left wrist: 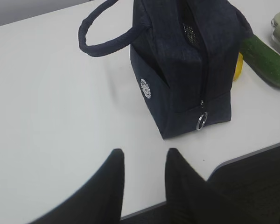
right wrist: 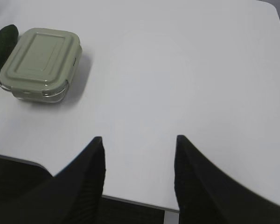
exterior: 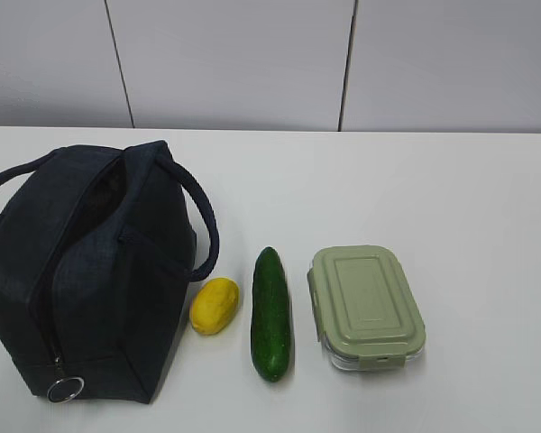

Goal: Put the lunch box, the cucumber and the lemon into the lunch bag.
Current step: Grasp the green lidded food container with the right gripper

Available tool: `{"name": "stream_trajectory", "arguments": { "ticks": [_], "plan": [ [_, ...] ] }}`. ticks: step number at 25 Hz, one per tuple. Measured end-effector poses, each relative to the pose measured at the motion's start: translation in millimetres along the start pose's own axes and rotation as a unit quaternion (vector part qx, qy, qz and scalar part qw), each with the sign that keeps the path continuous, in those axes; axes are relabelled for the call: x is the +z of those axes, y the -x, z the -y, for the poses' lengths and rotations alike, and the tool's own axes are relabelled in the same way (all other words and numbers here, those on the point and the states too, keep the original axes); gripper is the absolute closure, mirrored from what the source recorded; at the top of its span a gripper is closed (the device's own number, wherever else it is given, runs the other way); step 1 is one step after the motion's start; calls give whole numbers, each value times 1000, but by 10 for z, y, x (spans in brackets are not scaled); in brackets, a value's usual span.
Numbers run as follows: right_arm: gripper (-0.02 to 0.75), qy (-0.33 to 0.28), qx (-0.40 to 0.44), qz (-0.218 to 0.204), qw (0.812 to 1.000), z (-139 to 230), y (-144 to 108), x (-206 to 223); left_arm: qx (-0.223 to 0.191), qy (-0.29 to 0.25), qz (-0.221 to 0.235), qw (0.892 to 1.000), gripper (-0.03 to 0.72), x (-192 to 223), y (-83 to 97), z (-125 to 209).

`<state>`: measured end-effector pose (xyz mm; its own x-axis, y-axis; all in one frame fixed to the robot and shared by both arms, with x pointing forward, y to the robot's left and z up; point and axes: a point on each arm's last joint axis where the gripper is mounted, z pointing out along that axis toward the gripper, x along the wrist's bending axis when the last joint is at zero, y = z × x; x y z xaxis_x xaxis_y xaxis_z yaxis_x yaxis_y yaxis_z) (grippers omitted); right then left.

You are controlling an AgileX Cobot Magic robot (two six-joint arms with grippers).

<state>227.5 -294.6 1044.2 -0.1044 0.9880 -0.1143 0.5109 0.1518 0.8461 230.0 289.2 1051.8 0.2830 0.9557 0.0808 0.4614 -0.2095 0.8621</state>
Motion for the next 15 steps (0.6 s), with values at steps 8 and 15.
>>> {"name": "stream_trajectory", "arguments": {
  "ticks": [8,15],
  "plan": [
    [372,0,0,0,1000,0,0,0,0,0,0,1000,487,0,0,0],
    [372,0,0,0,1000,0,0,0,0,0,0,1000,487,0,0,0]
  ]
}}
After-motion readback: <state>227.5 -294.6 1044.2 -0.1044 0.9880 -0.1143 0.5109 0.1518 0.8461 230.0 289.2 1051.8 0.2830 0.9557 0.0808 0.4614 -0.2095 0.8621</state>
